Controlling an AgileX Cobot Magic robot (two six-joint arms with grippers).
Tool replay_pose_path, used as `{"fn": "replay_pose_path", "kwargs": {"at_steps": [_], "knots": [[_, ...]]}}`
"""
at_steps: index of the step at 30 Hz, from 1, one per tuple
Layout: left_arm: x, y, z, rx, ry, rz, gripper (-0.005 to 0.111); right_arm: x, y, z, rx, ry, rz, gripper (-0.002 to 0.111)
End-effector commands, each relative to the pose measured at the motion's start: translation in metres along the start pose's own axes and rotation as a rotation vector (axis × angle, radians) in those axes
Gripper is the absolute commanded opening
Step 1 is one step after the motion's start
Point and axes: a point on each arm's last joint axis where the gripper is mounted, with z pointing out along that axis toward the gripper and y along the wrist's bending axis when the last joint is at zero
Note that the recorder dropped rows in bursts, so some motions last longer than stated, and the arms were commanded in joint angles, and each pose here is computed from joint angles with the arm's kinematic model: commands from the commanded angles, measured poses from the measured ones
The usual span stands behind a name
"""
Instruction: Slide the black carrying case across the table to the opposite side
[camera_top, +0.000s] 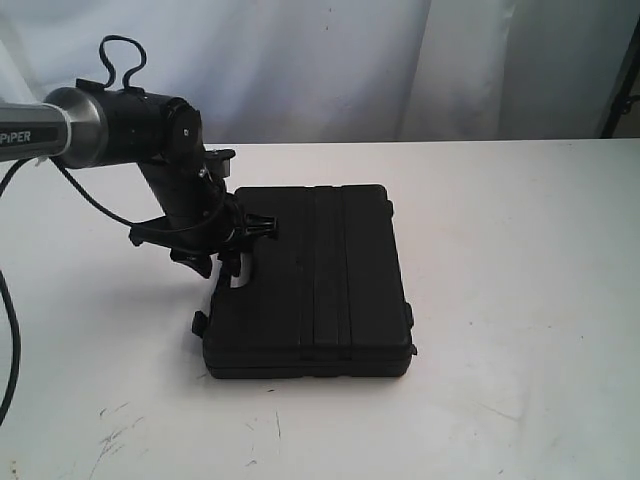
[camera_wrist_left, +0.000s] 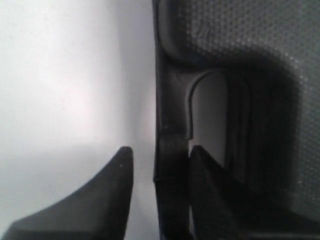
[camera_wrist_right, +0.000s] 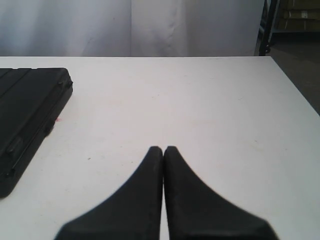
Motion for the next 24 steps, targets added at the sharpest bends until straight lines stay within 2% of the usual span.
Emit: {"fn": "replay_pose_path", "kwargs": {"at_steps": [1, 3, 11, 24], "knots": [[-0.001, -0.003, -0.002, 0.010, -0.006, -0.010, 0.009, 0.001, 0.000, 0.000, 0.006, -0.001, -0.005, 0.000], [0.000, -0.003, -0.002, 0.006, -0.006, 0.005, 0.000, 0.001, 0.000, 0.000, 0.006, -0.001, -0.005, 0.000], [0.002, 0.007, -0.002, -0.075, 0.028, 0.031, 0.000, 0.001, 0.000, 0.000, 0.006, -0.001, -0.005, 0.000], [-0.003, 0.046, -0.005, -0.174, 0.096, -0.001, 0.000, 0.001, 0.000, 0.000, 0.006, -0.001, -0.005, 0.000]]}}
